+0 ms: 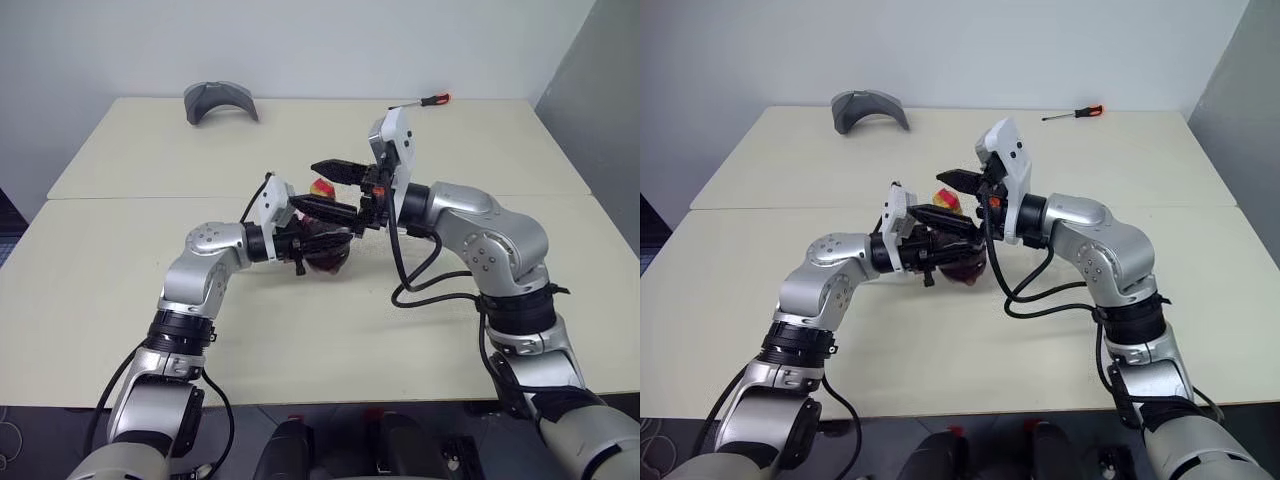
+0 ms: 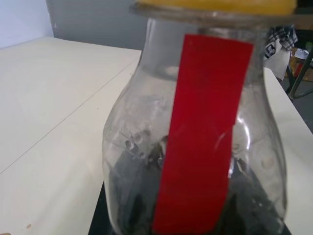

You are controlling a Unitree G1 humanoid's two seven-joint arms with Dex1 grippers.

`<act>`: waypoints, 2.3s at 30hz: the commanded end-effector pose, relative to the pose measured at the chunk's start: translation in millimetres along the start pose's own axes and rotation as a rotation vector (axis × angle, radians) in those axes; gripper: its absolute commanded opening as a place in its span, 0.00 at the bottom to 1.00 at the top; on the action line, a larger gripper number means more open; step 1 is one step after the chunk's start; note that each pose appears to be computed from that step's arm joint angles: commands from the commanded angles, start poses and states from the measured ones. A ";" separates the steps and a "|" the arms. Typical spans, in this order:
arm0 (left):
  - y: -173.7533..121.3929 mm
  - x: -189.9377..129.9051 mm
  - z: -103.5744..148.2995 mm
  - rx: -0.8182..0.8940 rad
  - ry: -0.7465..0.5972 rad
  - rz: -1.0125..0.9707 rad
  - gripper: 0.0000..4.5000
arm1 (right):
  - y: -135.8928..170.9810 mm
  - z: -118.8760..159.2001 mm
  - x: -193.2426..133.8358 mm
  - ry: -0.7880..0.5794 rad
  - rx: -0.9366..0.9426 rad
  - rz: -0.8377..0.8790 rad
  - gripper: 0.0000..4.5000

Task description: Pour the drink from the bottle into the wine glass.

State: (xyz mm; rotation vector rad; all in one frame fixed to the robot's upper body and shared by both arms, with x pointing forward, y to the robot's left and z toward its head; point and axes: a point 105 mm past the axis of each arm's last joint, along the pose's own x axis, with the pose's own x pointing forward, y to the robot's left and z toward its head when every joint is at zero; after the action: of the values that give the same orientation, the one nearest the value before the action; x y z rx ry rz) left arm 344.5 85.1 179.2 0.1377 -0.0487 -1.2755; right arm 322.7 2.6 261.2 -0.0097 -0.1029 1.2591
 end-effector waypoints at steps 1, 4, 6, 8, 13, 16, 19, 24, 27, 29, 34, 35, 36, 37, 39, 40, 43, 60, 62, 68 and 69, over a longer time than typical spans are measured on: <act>-1.5 -3.0 18.7 0.057 -0.052 0.001 0.23 | 4.7 18.6 0.7 -0.061 -0.042 0.024 0.56; -1.4 -2.3 19.2 0.057 -0.054 0.000 0.23 | 5.0 18.3 0.2 -0.064 -0.040 0.024 0.34; -1.4 -1.8 19.4 0.057 -0.055 -0.002 0.23 | 6.1 18.5 -0.3 -0.064 -0.044 0.030 0.27; -1.4 -1.6 19.4 0.057 -0.055 -0.003 0.23 | 6.8 19.1 -0.4 -0.065 -0.046 0.034 0.27; -2.3 -0.8 18.6 0.055 -0.055 -0.008 0.23 | 4.6 25.3 -1.3 -0.071 -0.050 0.048 0.27; -4.5 -1.3 17.9 0.055 -0.050 -0.024 0.23 | 1.2 36.7 -2.0 -0.072 -0.080 0.092 0.27; -12.5 -2.1 15.3 0.053 -0.044 -0.057 0.23 | 1.4 49.2 -3.3 -0.084 -0.119 0.152 0.27; -38.2 -12.3 3.5 0.024 -0.021 -0.146 0.23 | 15.0 62.1 -14.3 -0.083 -0.196 0.304 0.27; -51.1 -17.8 -0.8 0.009 -0.004 -0.192 0.23 | 18.6 59.0 -22.8 -0.035 -0.226 0.357 0.27; -53.8 -17.7 -1.7 -0.001 -0.002 -0.205 0.23 | 16.2 56.8 -25.9 -0.013 -0.240 0.360 0.27; -59.1 -16.0 0.8 -0.014 -0.009 -0.236 0.23 | 13.3 58.4 -29.4 0.006 -0.255 0.375 0.27; -59.8 -16.3 0.9 -0.016 -0.007 -0.239 0.23 | 11.8 59.0 -30.0 0.009 -0.261 0.372 0.27; -60.2 -16.7 0.6 -0.016 -0.006 -0.240 0.23 | 9.4 59.6 -31.0 0.013 -0.269 0.362 0.27; -60.5 -17.2 0.5 -0.017 -0.005 -0.238 0.23 | 5.3 60.2 -32.8 0.016 -0.274 0.340 0.27; -60.2 -18.8 0.9 -0.016 -0.008 -0.229 0.23 | -4.3 58.6 -43.0 0.029 -0.267 0.280 0.27; -60.2 -20.5 1.2 -0.015 -0.009 -0.223 0.23 | -9.3 55.3 -54.5 0.042 -0.247 0.237 0.27; -62.1 -24.5 0.5 -0.019 -0.007 -0.216 0.23 | -13.0 42.5 -85.3 0.081 -0.198 0.144 0.27; -47.7 0.5 2.8 0.007 -0.056 -0.209 0.23 | 12.5 -121.7 -212.5 0.226 0.117 -1.045 0.27; -48.3 4.5 4.0 0.011 -0.065 -0.219 0.23 | 13.5 -137.8 -221.6 0.248 0.117 -1.150 0.27; -51.7 12.0 8.9 0.019 -0.081 -0.254 0.23 | -7.1 -158.8 -233.1 0.219 0.051 -1.281 0.27; -51.9 11.6 8.8 0.018 -0.080 -0.257 0.23 | -9.7 -158.7 -233.1 0.217 0.046 -1.274 0.35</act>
State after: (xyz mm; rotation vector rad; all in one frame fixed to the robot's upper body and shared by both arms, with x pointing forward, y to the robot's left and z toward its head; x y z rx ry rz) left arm 300.6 60.6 168.3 0.0809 -0.0553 -1.5134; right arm 271.6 -209.3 77.7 -0.0145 0.1587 -0.0024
